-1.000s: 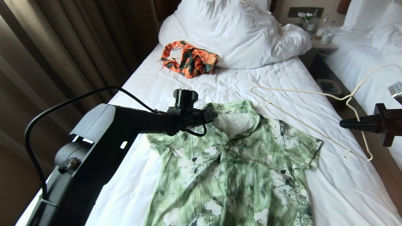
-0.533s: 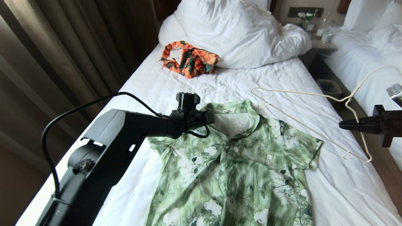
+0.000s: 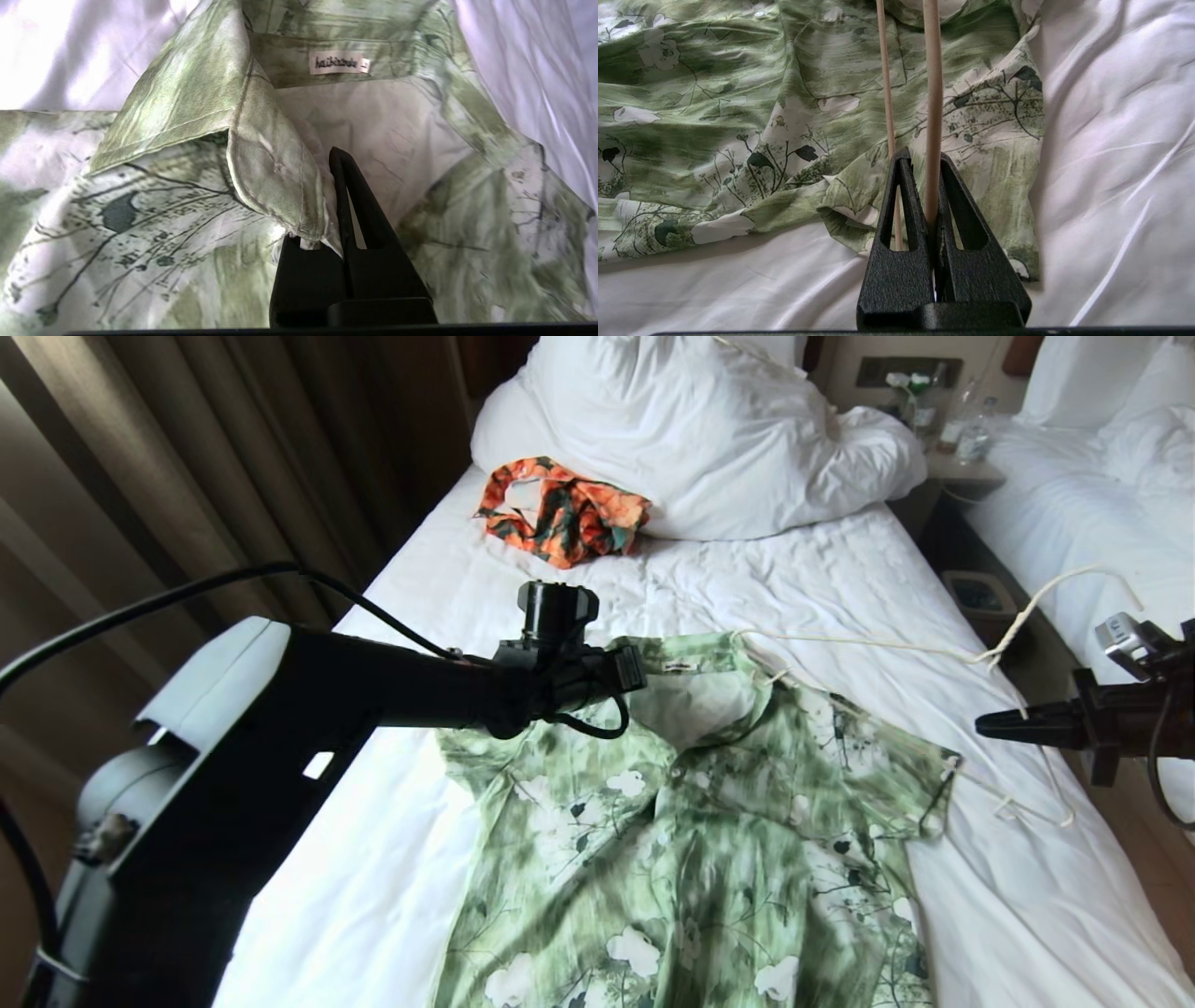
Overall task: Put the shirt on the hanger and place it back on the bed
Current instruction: Lift the shirt and hanger, then hook one side of the shirt onto the hanger
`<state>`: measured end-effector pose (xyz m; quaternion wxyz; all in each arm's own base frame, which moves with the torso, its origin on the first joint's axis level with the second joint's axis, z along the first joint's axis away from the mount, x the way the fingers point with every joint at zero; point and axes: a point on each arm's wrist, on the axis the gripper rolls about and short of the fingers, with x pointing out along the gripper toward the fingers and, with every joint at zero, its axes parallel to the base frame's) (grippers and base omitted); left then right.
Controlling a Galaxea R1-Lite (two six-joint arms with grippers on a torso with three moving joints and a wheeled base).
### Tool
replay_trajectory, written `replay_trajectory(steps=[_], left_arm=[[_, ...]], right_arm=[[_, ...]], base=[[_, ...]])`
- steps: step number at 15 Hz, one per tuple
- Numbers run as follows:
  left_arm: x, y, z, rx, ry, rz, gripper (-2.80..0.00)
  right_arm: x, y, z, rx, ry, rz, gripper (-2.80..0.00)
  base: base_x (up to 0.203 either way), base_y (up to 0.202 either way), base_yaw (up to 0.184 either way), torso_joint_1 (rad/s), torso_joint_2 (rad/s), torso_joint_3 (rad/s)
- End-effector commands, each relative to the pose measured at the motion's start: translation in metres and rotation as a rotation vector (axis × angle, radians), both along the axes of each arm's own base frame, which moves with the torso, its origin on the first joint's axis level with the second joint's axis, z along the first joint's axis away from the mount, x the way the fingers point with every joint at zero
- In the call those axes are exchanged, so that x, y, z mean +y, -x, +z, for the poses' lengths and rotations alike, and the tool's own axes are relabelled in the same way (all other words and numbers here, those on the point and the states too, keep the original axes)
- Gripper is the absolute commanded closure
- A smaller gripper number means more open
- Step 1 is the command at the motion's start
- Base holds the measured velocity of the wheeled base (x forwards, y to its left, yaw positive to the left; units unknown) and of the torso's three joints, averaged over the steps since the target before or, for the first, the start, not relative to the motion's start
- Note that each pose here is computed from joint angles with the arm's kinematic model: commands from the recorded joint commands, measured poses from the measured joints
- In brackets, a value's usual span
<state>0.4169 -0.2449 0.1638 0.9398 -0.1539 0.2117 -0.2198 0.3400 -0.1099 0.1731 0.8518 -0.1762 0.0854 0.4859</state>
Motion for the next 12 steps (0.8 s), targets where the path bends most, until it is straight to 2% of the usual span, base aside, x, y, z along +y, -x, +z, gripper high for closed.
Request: replay_trajectory(steps=[1, 5, 9, 12], left_arm=[[-0.003, 0.037, 0.038, -0.039, 0.027, -0.046, 0.0], [-0.012, 0.066, 0.054, -0.051, 0.032, -0.087, 0.0], [-0.032, 0.07, 0.055, -0.076, 0.037, -0.109, 0.0], [-0.038, 0.075, 0.056, -0.081, 0.035, -0.113, 0.0]], right_arm=[[0.008, -0.006, -0.009, 0.05, 0.02, -0.001, 0.0], [0.022, -0.013, -0.008, 0.054, 0.056, 0.02, 0.0], [0.044, -0.027, -0.007, 0.049, 0.101, 0.058, 0.0], [0.056, -0.029, -0.008, 0.063, 0.111, 0.079, 0.0]], base=[[0.0, 0.0, 0.0, 0.0, 0.0, 0.0], [0.0, 0.0, 0.0, 0.0, 0.0, 0.0], [0.0, 0.0, 0.0, 0.0, 0.0, 0.0], [0.0, 0.0, 0.0, 0.0, 0.0, 0.0]])
